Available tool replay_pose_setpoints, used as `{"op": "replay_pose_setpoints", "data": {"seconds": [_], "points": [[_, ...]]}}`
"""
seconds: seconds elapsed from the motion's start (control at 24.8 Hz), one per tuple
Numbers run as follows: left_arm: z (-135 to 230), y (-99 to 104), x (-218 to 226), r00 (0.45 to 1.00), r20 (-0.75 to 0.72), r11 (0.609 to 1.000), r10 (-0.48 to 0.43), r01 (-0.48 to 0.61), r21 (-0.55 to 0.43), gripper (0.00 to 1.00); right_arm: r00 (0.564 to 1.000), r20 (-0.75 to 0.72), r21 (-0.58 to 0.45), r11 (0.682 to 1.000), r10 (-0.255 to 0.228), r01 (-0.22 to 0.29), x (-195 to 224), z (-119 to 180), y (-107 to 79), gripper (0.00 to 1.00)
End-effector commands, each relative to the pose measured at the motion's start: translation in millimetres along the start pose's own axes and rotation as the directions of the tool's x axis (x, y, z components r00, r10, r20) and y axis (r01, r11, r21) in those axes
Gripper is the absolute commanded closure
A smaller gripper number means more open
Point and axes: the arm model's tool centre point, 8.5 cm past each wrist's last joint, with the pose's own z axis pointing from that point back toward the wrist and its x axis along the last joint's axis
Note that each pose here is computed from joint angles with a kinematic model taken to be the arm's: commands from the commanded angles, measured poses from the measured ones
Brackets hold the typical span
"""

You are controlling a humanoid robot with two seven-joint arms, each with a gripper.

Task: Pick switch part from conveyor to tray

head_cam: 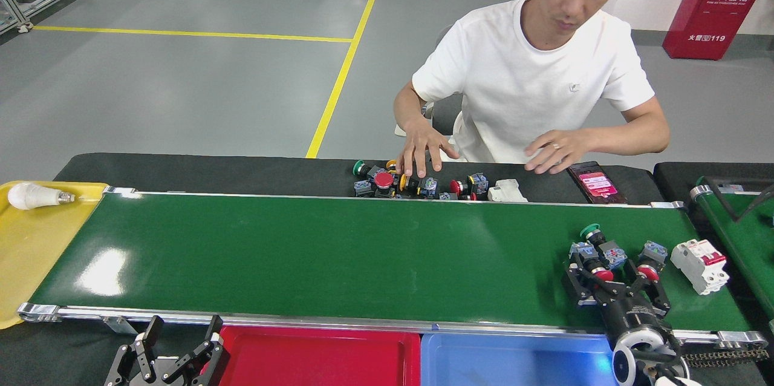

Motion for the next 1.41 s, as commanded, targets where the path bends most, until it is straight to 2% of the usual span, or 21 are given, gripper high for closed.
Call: {"op": "replay_pose_setpoints", "data": {"seconds": [0.0, 0.2, 0.32, 0.36, 0.4, 0.44, 0.48, 0.57, 0.73, 0.81, 0.85, 0.93, 1.05, 1.09, 1.17, 1.21, 1.29, 1.37], "points": [[-3, 6, 1, 1.0, 0.003, 1.0, -0.007, 0.007, 0.022, 0.0, 1.0, 0.006, -0.03, 1.0, 0.005, -0.005, 3, -9, -15.0, 0.01], [-6, 9, 0, 1.0, 0.002, 1.0, -0.008, 0.007, 0.03, 0.0, 1.0, 0.002, -0.027, 1.0, 0.011, -0.011, 16, -22, -20.0, 0.01], [-7, 9, 0, 1.0, 0.002, 0.999, -0.01, 0.01, 0.031, 0.0, 0.999, 0.025, -0.018, 0.999, 0.035, -0.034, 32, -24, -18.6, 0.04], [-7, 9, -1, 1.0, 0.0, 0.999, -0.01, 0.01, 0.031, 0.0, 0.998, 0.036, -0.012, 0.999, 0.041, -0.041, 36, -24, -17.1, 0.15], [-8, 10, -1, 1.0, -0.001, 0.999, -0.01, 0.01, 0.034, 0.0, 0.997, 0.058, 0.009, 0.999, 0.041, -0.042, 40, -23, -11.9, 0.38], [-9, 10, -1, 1.0, -0.001, 0.999, -0.01, 0.01, 0.034, 0.0, 0.996, 0.08, 0.017, 0.999, 0.043, -0.045, 44, -23, -11.3, 0.55], [-9, 10, 0, 1.0, 0.001, 0.999, -0.008, 0.008, 0.034, 0.0, 0.994, 0.101, 0.015, 0.999, 0.047, -0.048, 47, -23, -11.7, 0.65], [-8, 9, 0, 1.0, 0.0, 0.999, -0.005, 0.005, 0.033, 0.0, 0.99, 0.135, 0.009, 0.999, 0.049, -0.05, 52, -22, -13.1, 0.72], [-8, 9, 1, 1.0, 0.003, 0.999, -0.005, 0.005, 0.033, 0.0, 0.986, 0.162, -0.005, 0.999, 0.051, -0.051, 57, -21, -17.0, 0.73], [-8, 10, 1, 1.0, 0.002, 0.999, -0.005, 0.004, 0.035, 0.0, 0.975, 0.214, -0.048, 0.998, 0.06, -0.051, 66, -12, -29.0, 0.73], [-7, 10, 0, 1.0, -0.001, 0.999, -0.006, 0.006, 0.033, 0.0, 0.968, 0.245, -0.061, 0.997, 0.062, -0.048, 69, -3, -29.4, 0.72], [-7, 10, -3, 1.0, -0.007, 0.999, -0.01, 0.011, 0.034, 0.0, 0.93, 0.365, -0.078, 0.997, 0.049, -0.021, 81, 26, -24.5, 0.72], [-7, 10, -4, 1.0, -0.008, 0.999, -0.01, 0.011, 0.034, 0.0, 0.808, 0.586, -0.103, 0.995, 0.061, 0.0, 101, 79, -17.3, 0.69], [-7, 10, -4, 1.0, -0.008, 0.999, -0.009, 0.009, 0.034, 0.0, 0.742, 0.666, -0.112, 0.994, 0.078, -0.004, 107, 94, -14.5, 0.67], [-7, 10, -3, 1.0, -0.007, 0.999, -0.009, 0.009, 0.034, 0.0, 0.583, 0.806, -0.119, 0.993, 0.106, -0.016, 122, 118, -5.9, 0.66], [-8, 10, -2, 1.0, -0.004, 0.999, -0.008, 0.008, 0.034, 0.0, 0.557, 0.824, -0.115, 0.993, 0.106, -0.019, 125, 122, -2.9, 0.64], [-8, 10, -1, 1.0, -0.002, 0.999, -0.008, 0.008, 0.033, 0.0, 0.546, 0.833, -0.095, 0.995, 0.089, -0.017, 130, 126, 4.2, 0.62], [-8, 10, 0, 1.0, 0.001, 0.999, -0.007, 0.007, 0.033, 0.0, 0.483, 0.873, -0.065, 0.998, 0.064, -0.016, 160, 136, 17.2, 0.52]]}}
